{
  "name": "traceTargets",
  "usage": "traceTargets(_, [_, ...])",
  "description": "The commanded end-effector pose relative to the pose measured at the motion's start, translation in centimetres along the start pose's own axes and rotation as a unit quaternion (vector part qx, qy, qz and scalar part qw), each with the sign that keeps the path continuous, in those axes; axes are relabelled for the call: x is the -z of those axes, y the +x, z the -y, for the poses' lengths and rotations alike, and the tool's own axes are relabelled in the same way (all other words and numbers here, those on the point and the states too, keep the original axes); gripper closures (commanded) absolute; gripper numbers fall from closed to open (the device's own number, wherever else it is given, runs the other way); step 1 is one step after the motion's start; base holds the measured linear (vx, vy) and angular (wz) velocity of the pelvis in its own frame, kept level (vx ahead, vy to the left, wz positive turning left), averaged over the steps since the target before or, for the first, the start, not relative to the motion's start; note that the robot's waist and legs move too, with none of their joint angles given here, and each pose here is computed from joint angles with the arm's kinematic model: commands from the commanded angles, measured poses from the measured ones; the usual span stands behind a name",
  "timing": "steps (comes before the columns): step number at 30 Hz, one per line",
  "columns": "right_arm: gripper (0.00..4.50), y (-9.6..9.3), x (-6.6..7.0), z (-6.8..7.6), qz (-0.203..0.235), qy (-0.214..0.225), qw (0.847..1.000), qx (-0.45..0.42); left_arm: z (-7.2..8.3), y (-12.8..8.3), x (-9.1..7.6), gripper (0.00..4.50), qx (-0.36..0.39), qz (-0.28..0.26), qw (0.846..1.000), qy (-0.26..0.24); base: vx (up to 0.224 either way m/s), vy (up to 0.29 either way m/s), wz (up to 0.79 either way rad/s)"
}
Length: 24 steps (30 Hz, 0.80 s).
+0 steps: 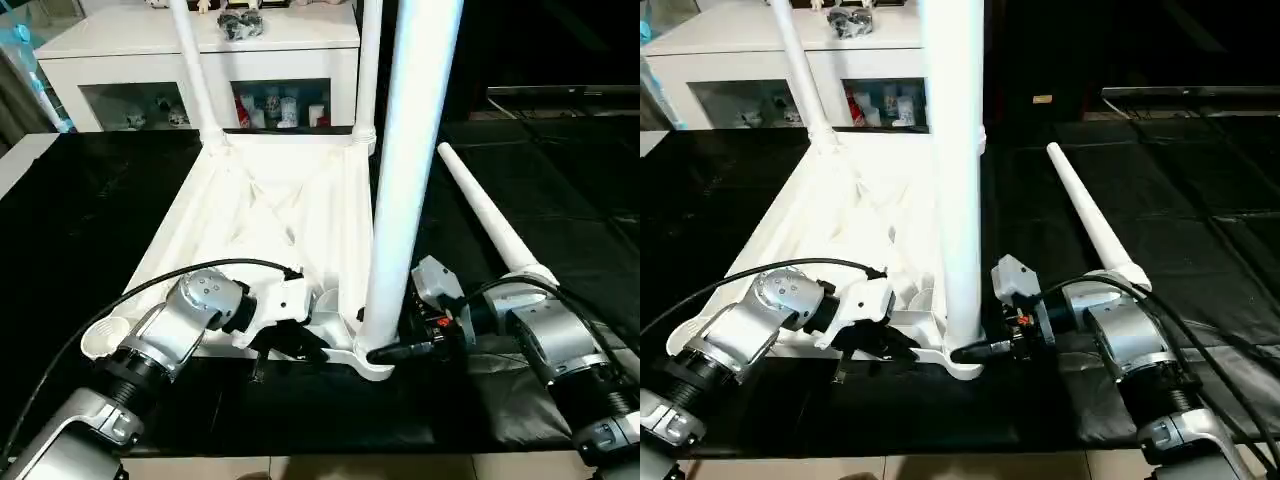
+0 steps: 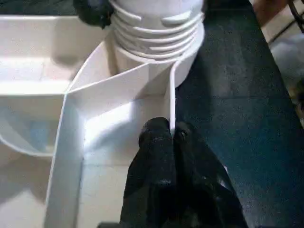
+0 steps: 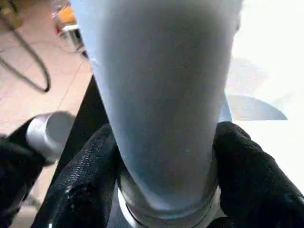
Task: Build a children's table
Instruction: Rotate leg to tighten
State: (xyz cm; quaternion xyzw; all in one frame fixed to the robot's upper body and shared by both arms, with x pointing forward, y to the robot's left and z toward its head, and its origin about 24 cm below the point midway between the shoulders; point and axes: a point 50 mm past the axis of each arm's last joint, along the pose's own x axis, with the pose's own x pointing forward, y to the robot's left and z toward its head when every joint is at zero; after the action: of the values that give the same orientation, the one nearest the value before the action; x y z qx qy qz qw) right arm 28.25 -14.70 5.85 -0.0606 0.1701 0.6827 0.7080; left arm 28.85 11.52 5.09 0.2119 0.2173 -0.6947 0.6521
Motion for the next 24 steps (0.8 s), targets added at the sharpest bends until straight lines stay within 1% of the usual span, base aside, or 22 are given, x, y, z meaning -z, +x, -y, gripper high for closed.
traceTargets(1, [1.90,1.5,0.0,0.0,0.008,0.017,0.999,0.027,-0.9,0.6,-1.2,4.50,-0.035,0.010,0.999,-0.004,0.000,0.000,0.00])
traceTargets(3, [1.92,2.4,0.3,0.3,0.008,0.033,0.997,0.075,-1.5,0.8,-1.6,4.50,-0.072,0.020,0.997,-0.025,0.000,0.000,0.00])
traceTargets(5, [1.92,2.6,0.4,0.4,0.012,0.035,0.996,0.086,-1.6,0.8,-1.7,4.50,-0.079,0.022,0.996,-0.031,0.000,0.000,0.00])
traceTargets(6, [1.92,3.4,0.4,0.7,0.017,0.047,0.991,0.123,-2.0,1.1,-2.1,4.50,-0.111,0.032,0.992,-0.047,0.000,0.000,0.00])
traceTargets(7, [1.93,3.8,0.5,0.8,0.017,0.051,0.989,0.139,-2.2,1.2,-2.3,4.50,-0.124,0.036,0.990,-0.056,0.000,0.000,0.00])
traceTargets(8, [1.93,4.4,0.5,1.0,0.018,0.060,0.984,0.168,-2.6,1.5,-2.7,4.50,-0.146,0.043,0.986,-0.071,0.000,0.000,0.00])
traceTargets(9, [1.93,5.3,0.3,1.6,0.022,0.080,0.973,0.217,-3.1,2.0,-3.3,4.50,-0.181,0.054,0.977,-0.094,0.000,0.000,0.00])
traceTargets(10, [1.93,5.5,0.3,1.7,0.022,0.083,0.971,0.225,-3.2,2.1,-3.4,4.50,-0.186,0.055,0.976,-0.097,0.000,0.000,0.00])
traceTargets(11, [1.93,6.5,-0.2,2.4,0.028,0.100,0.957,0.271,-3.8,2.6,-4.1,4.50,-0.228,0.068,0.964,-0.120,-0.045,0.028,-0.22])
traceTargets(13, [1.93,7.2,-0.6,2.8,0.031,0.105,0.951,0.290,-4.2,2.9,-4.6,4.50,-0.255,0.076,0.955,-0.135,0.000,0.000,0.00])
traceTargets(14, [1.94,7.2,-0.6,2.8,0.031,0.106,0.950,0.291,-4.3,2.9,-4.6,4.50,-0.257,0.077,0.954,-0.135,0.000,0.000,0.00])
traceTargets(16, [1.94,7.8,-1.1,3.1,0.034,0.111,0.945,0.306,-4.6,3.1,-5.1,4.50,-0.279,0.085,0.946,-0.143,0.000,0.000,0.00])
traceTargets(18, [1.94,8.3,-1.6,3.2,0.036,0.100,0.946,0.305,-4.8,3.2,-5.7,4.50,-0.294,0.094,0.940,-0.147,0.000,0.000,0.00])
traceTargets(19, [1.59,8.4,-1.7,3.1,0.044,0.099,0.948,0.301,-4.8,3.3,-5.8,4.50,-0.295,0.095,0.939,-0.147,0.000,0.000,0.00])
traceTargets(20, [1.38,8.4,-1.7,3.1,0.044,0.099,0.948,0.301,-4.8,3.3,-5.8,4.50,-0.295,0.095,0.939,-0.147,0.000,0.000,0.00])
traceTargets(21, [1.24,8.5,-1.8,3.0,0.050,0.097,0.949,0.294,-4.8,3.2,-5.8,4.50,-0.295,0.094,0.940,-0.142,0.000,0.000,0.00])
traceTargets(22, [1.24,8.5,-1.9,3.0,0.051,0.097,0.949,0.294,-4.8,3.2,-5.8,4.50,-0.295,0.094,0.940,-0.142,0.000,0.000,0.00])
traceTargets(24, [1.01,8.5,-1.9,2.8,0.054,0.098,0.949,0.293,-4.6,3.1,-5.8,4.50,-0.292,0.091,0.942,-0.139,0.000,0.000,0.00])
